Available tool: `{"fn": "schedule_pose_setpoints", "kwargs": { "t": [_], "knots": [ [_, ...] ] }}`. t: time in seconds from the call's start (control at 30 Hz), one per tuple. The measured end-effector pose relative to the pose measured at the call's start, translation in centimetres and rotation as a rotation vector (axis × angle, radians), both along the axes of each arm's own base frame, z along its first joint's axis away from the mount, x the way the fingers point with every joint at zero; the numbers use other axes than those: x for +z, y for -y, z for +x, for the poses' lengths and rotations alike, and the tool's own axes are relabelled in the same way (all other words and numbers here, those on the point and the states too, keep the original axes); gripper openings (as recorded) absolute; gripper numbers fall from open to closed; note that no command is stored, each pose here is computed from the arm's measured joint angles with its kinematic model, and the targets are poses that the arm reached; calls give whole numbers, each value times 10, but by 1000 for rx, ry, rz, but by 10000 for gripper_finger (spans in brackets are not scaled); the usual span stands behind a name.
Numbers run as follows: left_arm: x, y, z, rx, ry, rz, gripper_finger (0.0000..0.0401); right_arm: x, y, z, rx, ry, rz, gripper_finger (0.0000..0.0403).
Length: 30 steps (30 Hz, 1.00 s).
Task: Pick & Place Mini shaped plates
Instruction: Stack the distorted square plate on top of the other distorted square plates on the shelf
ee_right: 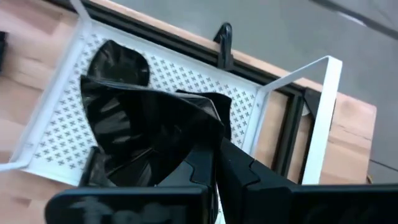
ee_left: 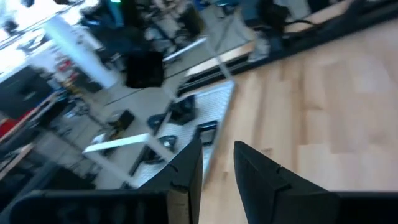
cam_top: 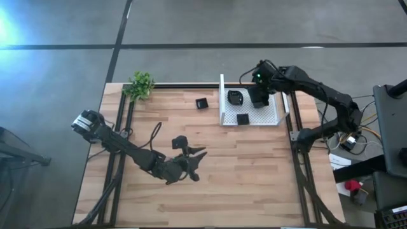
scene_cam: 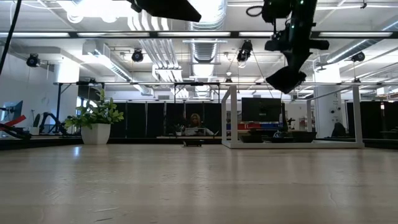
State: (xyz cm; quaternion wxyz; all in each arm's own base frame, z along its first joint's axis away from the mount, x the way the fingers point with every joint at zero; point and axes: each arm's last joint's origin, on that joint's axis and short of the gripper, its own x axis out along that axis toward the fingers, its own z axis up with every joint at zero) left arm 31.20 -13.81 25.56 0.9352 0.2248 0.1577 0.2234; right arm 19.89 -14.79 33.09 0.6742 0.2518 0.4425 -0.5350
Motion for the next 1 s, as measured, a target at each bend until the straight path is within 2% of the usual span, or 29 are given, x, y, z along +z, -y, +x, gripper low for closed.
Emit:
{"fn": "schedule_pose_setpoints", "kwargs": {
  "t": [0.2,0.47,0.63,0.77,1.0],
  "knots": [
    [1,-3,-2,128,42,8,90,-22,25,4,1,-77,88,8],
    [1,-3,-2,128,43,7,90,-57,58,8,-11,-189,196,8],
    [1,-3,-2,129,43,6,90,-75,69,15,34,-224,237,8],
    [1,-3,-2,128,43,7,90,-85,74,20,101,-226,293,8],
    [1,-3,-2,128,40,9,90,-91,77,20,110,-241,311,8]
  ]
}}
